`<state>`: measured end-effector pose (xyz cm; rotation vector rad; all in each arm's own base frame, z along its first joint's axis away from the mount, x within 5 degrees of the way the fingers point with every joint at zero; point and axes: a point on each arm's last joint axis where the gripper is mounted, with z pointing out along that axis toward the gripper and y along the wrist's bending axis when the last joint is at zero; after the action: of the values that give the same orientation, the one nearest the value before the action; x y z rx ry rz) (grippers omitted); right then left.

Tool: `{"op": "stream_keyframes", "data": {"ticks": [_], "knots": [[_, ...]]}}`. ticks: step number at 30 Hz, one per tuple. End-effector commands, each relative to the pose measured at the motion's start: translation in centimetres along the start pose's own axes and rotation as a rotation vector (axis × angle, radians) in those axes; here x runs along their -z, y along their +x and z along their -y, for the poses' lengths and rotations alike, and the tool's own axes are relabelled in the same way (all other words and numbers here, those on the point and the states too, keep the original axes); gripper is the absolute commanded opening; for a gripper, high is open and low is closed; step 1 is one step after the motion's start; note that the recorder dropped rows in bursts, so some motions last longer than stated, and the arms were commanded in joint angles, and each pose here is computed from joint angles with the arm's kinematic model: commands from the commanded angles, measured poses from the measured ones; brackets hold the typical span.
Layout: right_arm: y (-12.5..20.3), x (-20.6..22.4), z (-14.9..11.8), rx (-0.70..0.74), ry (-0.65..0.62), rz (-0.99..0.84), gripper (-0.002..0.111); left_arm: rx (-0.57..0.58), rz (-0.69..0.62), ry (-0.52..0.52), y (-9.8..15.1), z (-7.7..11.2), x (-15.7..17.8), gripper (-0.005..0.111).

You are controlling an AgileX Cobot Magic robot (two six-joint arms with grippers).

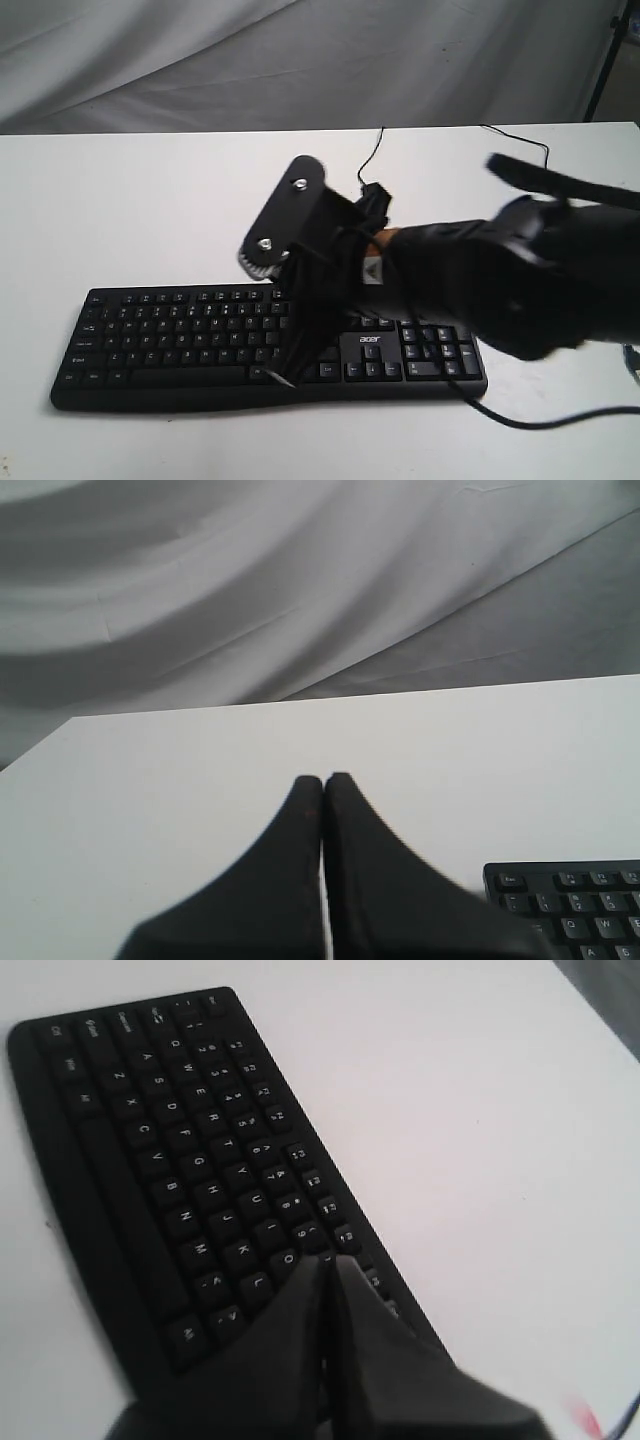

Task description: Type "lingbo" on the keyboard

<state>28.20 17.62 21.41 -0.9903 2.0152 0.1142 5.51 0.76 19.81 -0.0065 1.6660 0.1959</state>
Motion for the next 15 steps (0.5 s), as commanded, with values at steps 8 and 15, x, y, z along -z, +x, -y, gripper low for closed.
{"op": "stream_keyframes", "data": {"ticks": [8, 15], "knots": [[3.7, 15.4, -1.7, -0.221, 0.061, 0.306, 0.000, 0.003, -0.003, 0.004, 0.1, 0.0, -0.1, 0.001], [6.7, 19.2, -2.7, -0.201, 0.099, 0.439, 0.000, 0.003, -0.003, 0.004, 0.1, 0.0, -0.1, 0.001]]}}
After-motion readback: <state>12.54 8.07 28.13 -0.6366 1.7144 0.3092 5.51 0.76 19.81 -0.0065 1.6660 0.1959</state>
